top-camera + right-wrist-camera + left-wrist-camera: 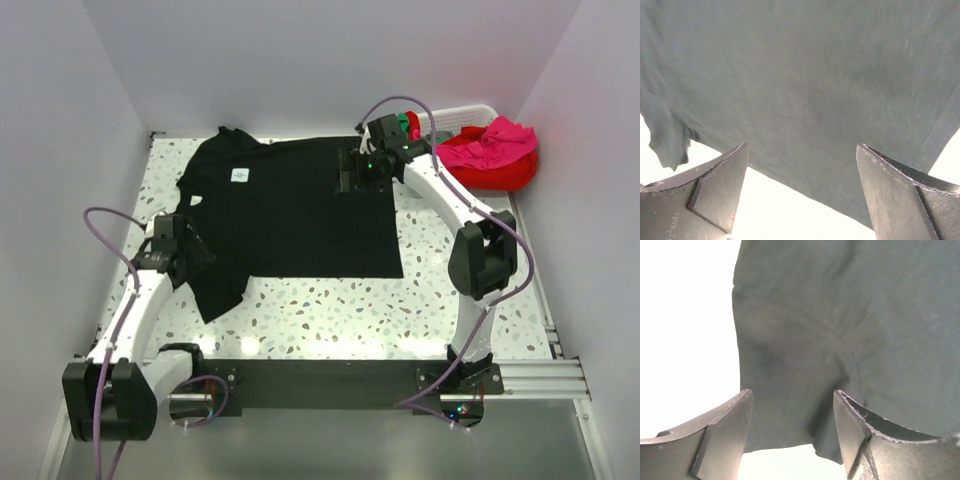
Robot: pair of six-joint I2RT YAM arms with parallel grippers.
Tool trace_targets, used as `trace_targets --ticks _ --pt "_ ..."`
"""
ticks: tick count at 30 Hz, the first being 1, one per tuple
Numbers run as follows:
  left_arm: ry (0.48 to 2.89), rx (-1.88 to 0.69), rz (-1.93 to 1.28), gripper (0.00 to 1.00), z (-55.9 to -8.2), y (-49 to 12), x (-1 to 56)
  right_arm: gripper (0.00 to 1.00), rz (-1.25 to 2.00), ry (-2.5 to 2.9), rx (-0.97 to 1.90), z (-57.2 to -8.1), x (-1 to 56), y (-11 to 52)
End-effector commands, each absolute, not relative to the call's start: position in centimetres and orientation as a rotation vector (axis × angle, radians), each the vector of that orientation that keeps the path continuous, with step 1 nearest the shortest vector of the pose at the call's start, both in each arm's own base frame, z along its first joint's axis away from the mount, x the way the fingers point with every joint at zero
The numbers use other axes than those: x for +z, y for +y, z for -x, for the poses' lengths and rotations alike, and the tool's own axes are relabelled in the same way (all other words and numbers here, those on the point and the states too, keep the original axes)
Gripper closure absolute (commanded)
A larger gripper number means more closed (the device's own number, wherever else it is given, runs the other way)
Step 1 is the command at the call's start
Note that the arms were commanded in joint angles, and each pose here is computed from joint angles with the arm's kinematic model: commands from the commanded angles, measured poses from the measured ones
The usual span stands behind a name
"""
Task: Fold and stack the t-shirts
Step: Flatten the tshirt out, then fold the tshirt
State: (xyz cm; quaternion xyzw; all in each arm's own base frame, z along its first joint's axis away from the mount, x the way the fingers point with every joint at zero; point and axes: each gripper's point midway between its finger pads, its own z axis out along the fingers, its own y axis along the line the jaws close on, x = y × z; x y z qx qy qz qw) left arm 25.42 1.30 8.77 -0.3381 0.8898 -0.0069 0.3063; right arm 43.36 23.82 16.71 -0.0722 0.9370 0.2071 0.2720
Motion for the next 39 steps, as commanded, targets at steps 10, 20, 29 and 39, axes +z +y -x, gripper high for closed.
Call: trace_targets --ticks 10,20,29,39 --pt "2.423 -0.003 1.255 0.42 -18.2 0.1 4.8 0.09 0.135 2.56 0.594 -41.7 15.8 22.5" --pt "2.395 0.07 1.391 0.44 -16.3 0.6 4.5 0.09 0.088 2.578 0.651 -41.3 15.0 22.3" --pt "2.461 0.155 1.38 0.44 -16.3 0.6 3.9 0.09 0.078 2.592 0.628 -41.0 14.6 21.3" --pt "2.507 0.129 1.357 0.47 -17.2 0.0 2.7 0.09 0.043 2.564 0.644 -41.8 15.3 20.5"
